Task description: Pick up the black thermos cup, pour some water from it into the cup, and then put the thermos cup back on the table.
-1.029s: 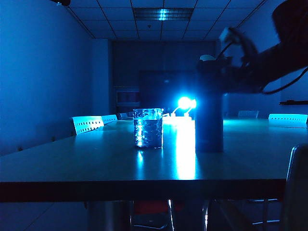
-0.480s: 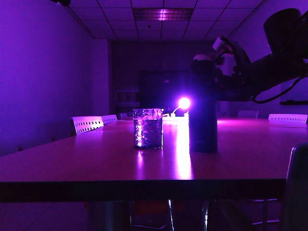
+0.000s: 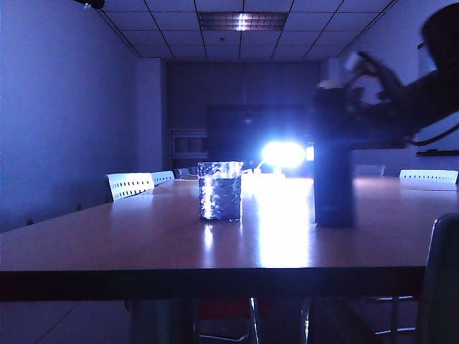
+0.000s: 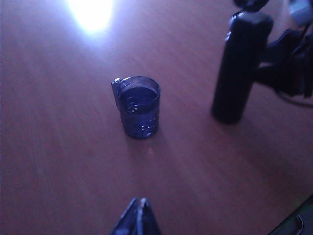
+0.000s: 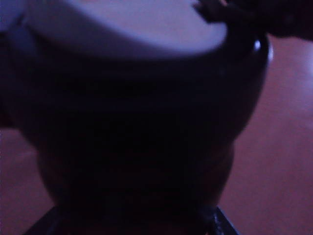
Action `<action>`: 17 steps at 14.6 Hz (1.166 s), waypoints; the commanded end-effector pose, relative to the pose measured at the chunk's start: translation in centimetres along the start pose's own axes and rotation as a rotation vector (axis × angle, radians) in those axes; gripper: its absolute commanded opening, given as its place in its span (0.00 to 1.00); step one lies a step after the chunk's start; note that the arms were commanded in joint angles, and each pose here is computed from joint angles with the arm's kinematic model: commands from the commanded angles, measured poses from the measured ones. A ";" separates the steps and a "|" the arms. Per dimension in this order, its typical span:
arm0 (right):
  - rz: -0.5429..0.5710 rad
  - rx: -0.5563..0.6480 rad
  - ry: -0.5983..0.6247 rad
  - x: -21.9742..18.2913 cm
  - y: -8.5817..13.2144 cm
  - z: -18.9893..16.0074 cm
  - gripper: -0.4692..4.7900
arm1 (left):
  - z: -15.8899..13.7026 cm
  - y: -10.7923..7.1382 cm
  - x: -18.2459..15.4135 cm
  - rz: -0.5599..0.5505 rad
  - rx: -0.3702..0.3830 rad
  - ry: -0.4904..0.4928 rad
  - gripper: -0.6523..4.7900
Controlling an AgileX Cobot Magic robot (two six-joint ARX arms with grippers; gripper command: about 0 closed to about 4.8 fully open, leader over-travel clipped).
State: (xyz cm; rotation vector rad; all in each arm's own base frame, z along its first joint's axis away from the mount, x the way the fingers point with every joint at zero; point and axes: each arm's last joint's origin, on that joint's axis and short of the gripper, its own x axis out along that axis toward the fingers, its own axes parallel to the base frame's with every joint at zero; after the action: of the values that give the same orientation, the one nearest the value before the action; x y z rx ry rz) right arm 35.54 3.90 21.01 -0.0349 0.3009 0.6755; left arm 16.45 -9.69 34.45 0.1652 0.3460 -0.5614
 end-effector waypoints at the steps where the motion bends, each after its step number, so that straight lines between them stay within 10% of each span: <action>1: -0.008 -0.026 -0.052 -0.7 -0.3 1.1 0.25 | 0.2 0.0 -0.1 -0.003 -0.003 -0.014 0.11; 12: -0.020 -0.036 -0.004 -1.1 -0.4 -0.7 0.27 | 0.2 0.0 -0.1 -0.004 -0.003 -0.013 0.11; 17: -0.015 -0.037 -0.003 -1.1 -0.3 -0.7 0.85 | 0.1 0.0 -0.1 -0.005 -0.003 0.000 0.11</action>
State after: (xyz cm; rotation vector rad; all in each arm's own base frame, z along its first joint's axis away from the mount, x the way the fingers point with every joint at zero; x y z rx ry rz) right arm 34.76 2.89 20.40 -0.0704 0.2936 0.6622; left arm 16.42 -9.67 34.35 0.1680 0.3572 -0.5614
